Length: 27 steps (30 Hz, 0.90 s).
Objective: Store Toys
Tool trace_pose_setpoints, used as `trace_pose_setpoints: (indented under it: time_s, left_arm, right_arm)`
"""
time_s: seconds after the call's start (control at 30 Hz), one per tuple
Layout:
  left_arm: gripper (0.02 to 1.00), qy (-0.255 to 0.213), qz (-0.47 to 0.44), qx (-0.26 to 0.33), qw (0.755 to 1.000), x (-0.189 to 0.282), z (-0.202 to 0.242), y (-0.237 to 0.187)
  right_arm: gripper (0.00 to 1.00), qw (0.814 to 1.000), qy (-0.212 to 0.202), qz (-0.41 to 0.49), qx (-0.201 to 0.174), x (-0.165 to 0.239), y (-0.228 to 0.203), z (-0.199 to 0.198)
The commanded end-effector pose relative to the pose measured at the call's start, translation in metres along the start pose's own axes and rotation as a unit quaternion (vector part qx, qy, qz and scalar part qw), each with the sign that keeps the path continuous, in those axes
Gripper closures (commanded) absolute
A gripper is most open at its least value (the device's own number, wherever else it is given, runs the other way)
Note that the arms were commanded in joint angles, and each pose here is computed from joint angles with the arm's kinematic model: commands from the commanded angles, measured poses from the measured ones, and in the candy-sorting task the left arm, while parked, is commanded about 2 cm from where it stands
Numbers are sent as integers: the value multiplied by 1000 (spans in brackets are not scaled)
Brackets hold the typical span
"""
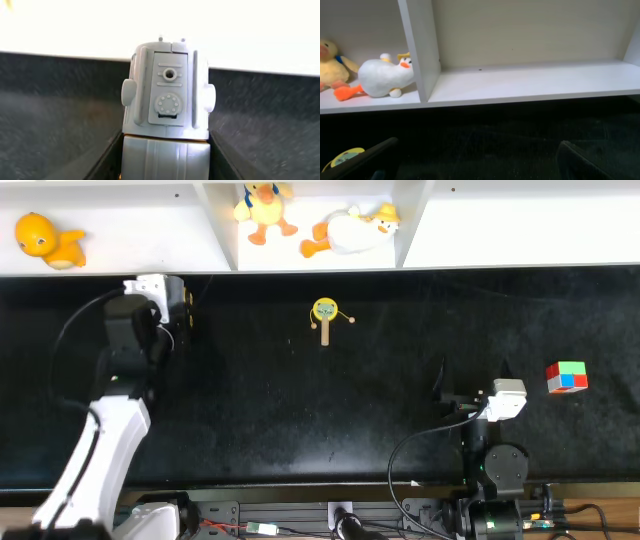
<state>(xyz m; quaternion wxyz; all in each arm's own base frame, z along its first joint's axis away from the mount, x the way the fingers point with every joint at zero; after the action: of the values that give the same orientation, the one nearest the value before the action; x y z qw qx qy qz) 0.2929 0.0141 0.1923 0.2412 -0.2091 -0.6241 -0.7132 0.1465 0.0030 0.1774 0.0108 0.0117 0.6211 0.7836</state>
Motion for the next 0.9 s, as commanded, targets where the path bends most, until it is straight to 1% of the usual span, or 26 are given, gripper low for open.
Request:
trace_pose_setpoints:
  time_s: [0.03, 0.13, 0.3, 0.37, 0.53, 0.73, 0.9]
  left_arm:
    - [627, -2, -54, 6, 999, 19, 4, 26]
    - [634, -4, -78, 6, 997, 21, 6, 48]
    - [634, -8, -84, 6, 996, 9, 8, 71]
    - [634, -11, -79, 5, 997, -1, 8, 78]
    - [638, -19, -62, 5, 998, -48, 8, 105]
    - [630, -23, -52, 9, 998, -80, 7, 116]
    - [610, -25, -38, 15, 999, -85, 7, 112]
  right_arm:
    - [7, 1000, 1, -1, 0, 0, -3, -1]
    - [7, 1000, 1, -1, 0, 0, -3, -1]
    - [7, 1000, 1, -1, 0, 0, -3, -1]
    - [5, 1000, 1, -1, 0, 0, -3, -1]
    - [7, 1000, 1, -1, 0, 0, -3, -1]
    - [7, 1000, 1, -1, 0, 0, -3, -1]
    - [7, 1000, 1, -1, 0, 0, -3, -1]
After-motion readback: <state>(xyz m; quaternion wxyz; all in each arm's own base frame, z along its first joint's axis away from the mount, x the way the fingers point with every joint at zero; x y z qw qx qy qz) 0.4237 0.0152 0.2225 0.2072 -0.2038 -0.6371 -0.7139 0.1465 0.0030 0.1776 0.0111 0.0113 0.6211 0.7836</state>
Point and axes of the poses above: each gripper's point midway between its finger pads, its own x axis back along the fingers, its own z axis along the line the jaws close on, y = z × x, the point moved 10 cm from there along x, back along the fingers, and after that the axes turned 9 degrees about -x, right-handed, at the moved point
